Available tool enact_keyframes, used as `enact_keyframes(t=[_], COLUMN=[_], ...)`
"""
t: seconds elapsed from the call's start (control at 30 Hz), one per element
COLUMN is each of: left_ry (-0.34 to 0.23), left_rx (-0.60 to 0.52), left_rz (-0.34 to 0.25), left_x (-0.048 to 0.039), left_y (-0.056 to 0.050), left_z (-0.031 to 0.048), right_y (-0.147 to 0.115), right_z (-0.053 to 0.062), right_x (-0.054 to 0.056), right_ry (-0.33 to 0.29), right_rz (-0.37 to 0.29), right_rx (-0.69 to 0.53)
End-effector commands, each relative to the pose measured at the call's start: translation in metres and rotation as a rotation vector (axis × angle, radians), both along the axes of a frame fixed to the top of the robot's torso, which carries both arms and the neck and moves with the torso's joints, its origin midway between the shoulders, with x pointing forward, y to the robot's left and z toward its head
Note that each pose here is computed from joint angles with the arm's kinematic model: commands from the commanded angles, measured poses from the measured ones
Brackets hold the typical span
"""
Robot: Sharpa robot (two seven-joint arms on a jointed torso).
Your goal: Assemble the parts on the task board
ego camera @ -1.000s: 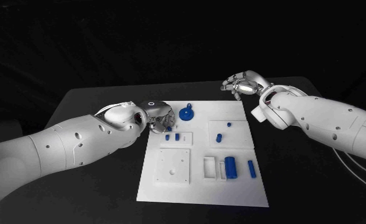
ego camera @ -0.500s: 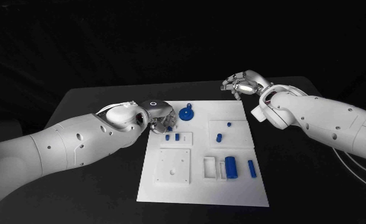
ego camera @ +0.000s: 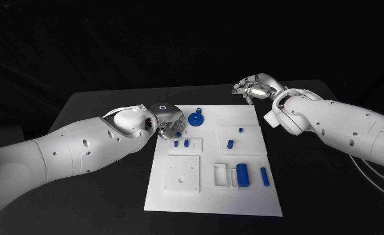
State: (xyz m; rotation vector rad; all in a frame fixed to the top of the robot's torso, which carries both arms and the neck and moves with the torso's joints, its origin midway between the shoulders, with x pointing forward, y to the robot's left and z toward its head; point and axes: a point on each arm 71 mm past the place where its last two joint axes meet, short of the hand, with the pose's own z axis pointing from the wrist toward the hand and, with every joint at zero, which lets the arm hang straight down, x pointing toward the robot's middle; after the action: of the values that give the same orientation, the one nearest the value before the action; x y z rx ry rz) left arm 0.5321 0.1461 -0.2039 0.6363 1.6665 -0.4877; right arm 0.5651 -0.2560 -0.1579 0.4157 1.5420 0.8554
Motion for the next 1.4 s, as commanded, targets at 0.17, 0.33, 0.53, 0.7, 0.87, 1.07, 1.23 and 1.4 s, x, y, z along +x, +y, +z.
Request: enact_keyframes(t=[0.17, 0.33, 0.53, 0.7, 0.87, 1.07, 1.23, 1.4], left_ry=[0.018, 0.021, 0.022, 0.022, 0.018, 0.001, -0.008, -0.011], left_rx=[0.073, 0.083, 0.094, 0.106, 0.105, 0.054, 0.032, 0.023], left_rz=[0.001, 0.011, 0.023, 0.04, 0.047, 0.035, 0.041, 0.042], left_x=[-0.0016, 0.0002, 0.0022, 0.004, 0.0051, 0.0038, 0.0036, 0.0031], left_y=[-0.002, 0.001, 0.003, 0.006, 0.009, 0.01, 0.01, 0.01], left_z=[-0.0093, -0.0099, -0.0101, -0.0105, -0.0102, -0.0069, -0.0053, -0.0046], right_y=[0.001, 0.001, 0.001, 0.001, 0.002, 0.001, 0.001, 0.001], right_z=[0.0, 0.0, 0.0, 0.0, 0.0, 0.0, 0.0, 0.0], right_x=[0.0, 0.0, 0.0, 0.0, 0.0, 0.0, 0.0, 0.0], right_ry=[0.002, 0.003, 0.002, 0.001, 0.002, 0.002, 0.003, 0.003], right_rz=[0.009, 0.01, 0.01, 0.01, 0.011, 0.01, 0.01, 0.009], right_rx=[0.009, 0.01, 0.01, 0.01, 0.011, 0.01, 0.01, 0.01])
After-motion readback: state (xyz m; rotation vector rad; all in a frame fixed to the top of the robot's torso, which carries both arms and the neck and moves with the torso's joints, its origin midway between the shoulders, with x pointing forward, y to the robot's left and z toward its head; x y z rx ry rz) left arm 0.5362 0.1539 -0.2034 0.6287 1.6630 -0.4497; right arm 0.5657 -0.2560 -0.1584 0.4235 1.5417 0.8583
